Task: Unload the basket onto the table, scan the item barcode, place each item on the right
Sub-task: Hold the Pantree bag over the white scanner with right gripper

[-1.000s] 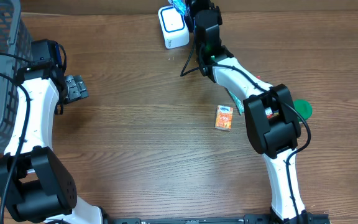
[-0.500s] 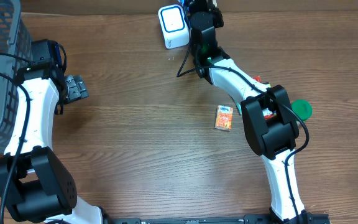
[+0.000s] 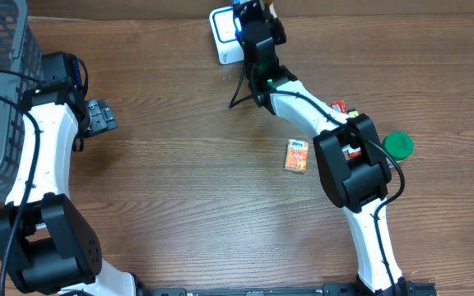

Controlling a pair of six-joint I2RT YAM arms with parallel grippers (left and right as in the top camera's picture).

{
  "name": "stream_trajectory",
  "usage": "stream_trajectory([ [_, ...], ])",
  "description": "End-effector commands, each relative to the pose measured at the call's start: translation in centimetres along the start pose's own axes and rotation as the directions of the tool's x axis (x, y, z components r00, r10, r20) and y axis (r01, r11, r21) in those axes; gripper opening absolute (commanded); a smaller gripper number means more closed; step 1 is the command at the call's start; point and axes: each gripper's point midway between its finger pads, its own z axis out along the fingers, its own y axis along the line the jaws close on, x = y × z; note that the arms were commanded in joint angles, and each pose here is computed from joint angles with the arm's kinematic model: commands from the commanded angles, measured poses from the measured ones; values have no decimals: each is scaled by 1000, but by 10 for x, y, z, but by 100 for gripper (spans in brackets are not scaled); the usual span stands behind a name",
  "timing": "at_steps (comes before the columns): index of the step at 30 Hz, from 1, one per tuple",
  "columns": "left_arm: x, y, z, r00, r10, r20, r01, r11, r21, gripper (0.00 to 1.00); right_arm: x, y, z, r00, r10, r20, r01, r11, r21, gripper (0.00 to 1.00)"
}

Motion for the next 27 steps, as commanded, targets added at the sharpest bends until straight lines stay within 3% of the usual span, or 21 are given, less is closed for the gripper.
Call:
stream_trajectory([
  [1,-8,0,-9,999,2,34,-2,1000,-1,100,1,11,-1,1000,5,-5,-5,1000,-26,4],
  [12,-7,0,-9,999,2,33,-2,1000,-1,100,-38,49,-26,992,44,114,-35,996,-82,4],
  [21,-7,0,-9,999,2,33,-2,1000,-1,100,-14,66,-30,999,-30,26,33,992,-124,4],
  [27,-7,0,-9,999,2,33,-2,1000,-1,100,-23,63,-30,998,-7,55,13,993,-114,4],
])
